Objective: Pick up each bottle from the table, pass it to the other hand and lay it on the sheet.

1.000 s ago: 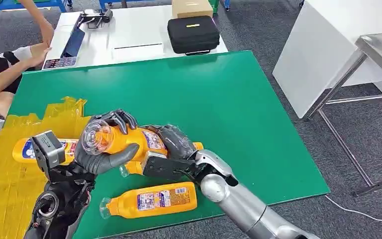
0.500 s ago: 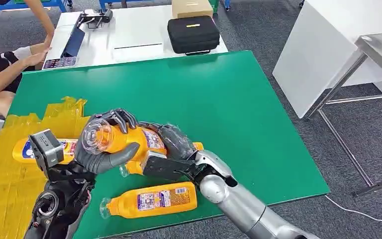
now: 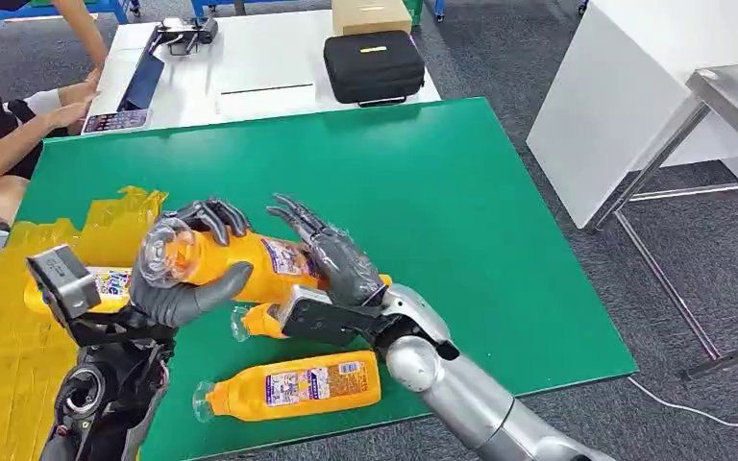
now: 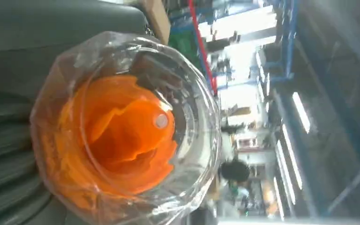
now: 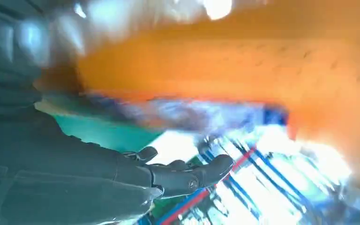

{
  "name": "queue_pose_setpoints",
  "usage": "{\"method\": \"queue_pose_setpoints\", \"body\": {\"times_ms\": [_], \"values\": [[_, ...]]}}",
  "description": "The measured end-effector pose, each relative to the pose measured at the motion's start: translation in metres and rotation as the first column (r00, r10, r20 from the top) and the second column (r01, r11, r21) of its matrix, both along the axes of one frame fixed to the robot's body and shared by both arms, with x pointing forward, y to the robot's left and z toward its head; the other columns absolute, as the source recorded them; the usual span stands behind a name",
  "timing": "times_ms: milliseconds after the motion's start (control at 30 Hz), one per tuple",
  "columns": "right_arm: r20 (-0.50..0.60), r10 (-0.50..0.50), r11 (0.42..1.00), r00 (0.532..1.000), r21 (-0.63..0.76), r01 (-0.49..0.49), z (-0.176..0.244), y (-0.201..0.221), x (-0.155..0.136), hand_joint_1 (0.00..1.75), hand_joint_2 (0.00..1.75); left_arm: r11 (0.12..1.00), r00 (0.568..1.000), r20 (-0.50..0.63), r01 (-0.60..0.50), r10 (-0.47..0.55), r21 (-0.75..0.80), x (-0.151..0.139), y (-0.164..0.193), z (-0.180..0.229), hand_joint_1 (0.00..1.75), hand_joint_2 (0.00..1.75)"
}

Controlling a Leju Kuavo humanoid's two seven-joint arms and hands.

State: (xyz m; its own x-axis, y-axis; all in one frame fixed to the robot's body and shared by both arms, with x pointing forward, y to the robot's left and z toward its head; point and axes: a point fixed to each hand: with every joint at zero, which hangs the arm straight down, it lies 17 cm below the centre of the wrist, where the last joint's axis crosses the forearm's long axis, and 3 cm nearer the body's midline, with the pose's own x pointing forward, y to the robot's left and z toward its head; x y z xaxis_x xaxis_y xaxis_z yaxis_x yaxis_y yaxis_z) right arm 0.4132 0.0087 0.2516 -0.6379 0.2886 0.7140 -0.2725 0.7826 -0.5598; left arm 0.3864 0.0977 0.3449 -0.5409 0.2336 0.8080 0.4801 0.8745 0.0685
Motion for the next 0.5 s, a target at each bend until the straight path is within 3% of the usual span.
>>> {"method": "queue_pose_setpoints", "body": {"times_ms": [200, 367, 433, 500], "values": [[0.041, -0.050, 0.992, 0.998, 0.114, 0.045, 0.028, -0.026, 0.001, 0.00, 1.75, 0.965, 0.961, 0.113, -0.259, 0.252, 0.052, 0.020, 0.045, 0.012, 1.75, 1.75], [0.058, -0.062, 0.989, 0.996, 0.138, 0.054, 0.037, -0.035, -0.001, 0.00, 1.75, 0.934, 0.927, 0.165, -0.351, 0.336, 0.072, 0.026, 0.060, 0.019, 1.75, 1.75], [0.082, -0.077, 0.983, 0.994, 0.173, 0.062, 0.044, -0.042, -0.004, 0.00, 1.75, 0.844, 0.835, 0.279, -0.522, 0.475, 0.125, 0.029, 0.076, 0.026, 1.75, 1.75], [0.117, -0.099, 0.975, 0.988, 0.210, 0.073, 0.054, -0.052, -0.010, 0.00, 1.75, 0.675, 0.665, 0.446, -0.719, 0.599, 0.167, 0.030, 0.095, 0.038, 1.75, 1.75]]}}
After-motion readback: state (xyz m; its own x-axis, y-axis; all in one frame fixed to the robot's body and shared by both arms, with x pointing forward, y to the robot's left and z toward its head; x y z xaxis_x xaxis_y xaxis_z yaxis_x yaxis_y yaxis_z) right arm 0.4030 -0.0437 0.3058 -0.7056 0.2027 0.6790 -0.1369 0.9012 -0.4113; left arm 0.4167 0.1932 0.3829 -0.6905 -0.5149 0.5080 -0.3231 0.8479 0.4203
